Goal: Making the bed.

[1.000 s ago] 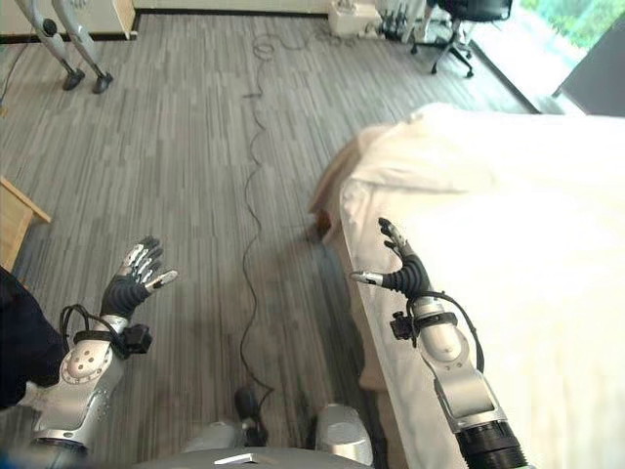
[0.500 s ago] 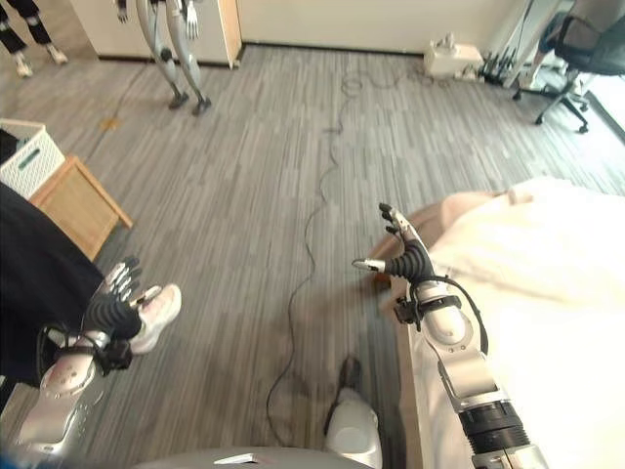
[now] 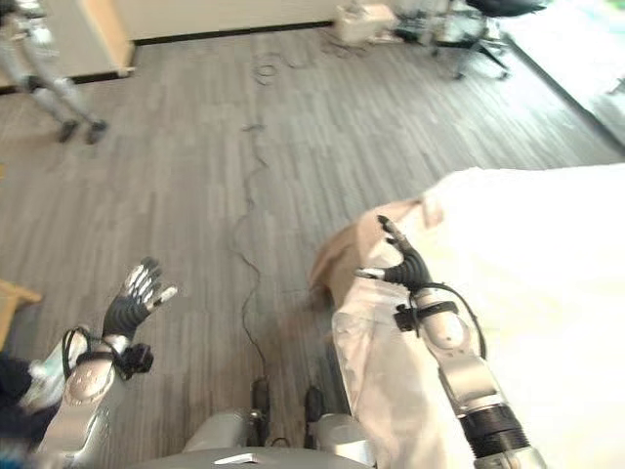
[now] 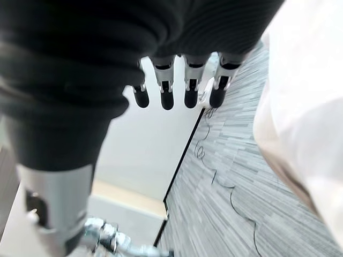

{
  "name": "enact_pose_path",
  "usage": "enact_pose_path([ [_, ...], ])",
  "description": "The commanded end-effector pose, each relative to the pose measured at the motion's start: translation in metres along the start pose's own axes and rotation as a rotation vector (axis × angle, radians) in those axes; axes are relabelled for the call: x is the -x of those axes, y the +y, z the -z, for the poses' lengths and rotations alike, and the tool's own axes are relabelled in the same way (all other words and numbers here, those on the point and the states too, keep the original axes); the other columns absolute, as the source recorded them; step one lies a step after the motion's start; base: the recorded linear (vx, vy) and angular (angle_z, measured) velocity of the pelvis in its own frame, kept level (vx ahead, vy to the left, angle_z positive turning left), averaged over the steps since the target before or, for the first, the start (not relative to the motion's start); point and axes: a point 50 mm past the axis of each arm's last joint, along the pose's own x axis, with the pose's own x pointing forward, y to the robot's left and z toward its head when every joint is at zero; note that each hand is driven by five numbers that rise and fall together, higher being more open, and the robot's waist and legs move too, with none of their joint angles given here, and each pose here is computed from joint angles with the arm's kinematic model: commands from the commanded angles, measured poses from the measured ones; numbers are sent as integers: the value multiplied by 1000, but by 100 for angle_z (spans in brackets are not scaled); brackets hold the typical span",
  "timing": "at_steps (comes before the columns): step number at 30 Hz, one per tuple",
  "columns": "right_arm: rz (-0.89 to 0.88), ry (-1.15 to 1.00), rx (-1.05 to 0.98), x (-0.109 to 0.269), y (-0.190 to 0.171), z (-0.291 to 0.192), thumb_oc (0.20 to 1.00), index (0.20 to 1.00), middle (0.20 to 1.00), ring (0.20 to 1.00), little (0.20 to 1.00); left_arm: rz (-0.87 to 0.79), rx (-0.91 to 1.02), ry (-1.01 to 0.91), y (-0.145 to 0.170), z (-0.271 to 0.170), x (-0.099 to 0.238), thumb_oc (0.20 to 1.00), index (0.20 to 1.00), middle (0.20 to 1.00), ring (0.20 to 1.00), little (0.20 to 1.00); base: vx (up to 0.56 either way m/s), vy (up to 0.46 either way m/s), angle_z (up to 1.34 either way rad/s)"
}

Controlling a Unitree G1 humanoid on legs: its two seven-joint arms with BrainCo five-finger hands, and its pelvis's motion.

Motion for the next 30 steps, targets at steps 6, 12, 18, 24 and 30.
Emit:
enact_pose_path([
  [6, 16, -100, 80, 12, -17, -18, 1000, 1000, 1000, 1000, 1000, 8, -129, -246, 9, -54, -10, 1000, 1000, 1000, 1000, 1000, 105, 183, -137],
  [12, 59, -184, 196, 7, -35, -37, 1000, 1000, 1000, 1000, 1000, -128, -244, -328, 40, -80, -13, 1000, 1000, 1000, 1000, 1000, -46, 129, -221],
  [18, 251, -34, 276, 41, -94, -13, 1000, 1000, 1000, 1000, 1000, -277, -449, -383, 69, -102, -16, 1000, 1000, 1000, 1000, 1000, 88, -233, -199],
  [24, 312, 220, 359, 65, -121, 29, 1000, 1000, 1000, 1000, 1000, -408, -627, -479, 90, -145, -28, 1000, 1000, 1000, 1000, 1000, 68, -147, -63],
  [30, 296, 535, 350, 109, -123, 85, 1000, 1000, 1000, 1000, 1000, -572, -840, -483, 117, -180, -36, 1000, 1000, 1000, 1000, 1000, 101, 229, -71],
])
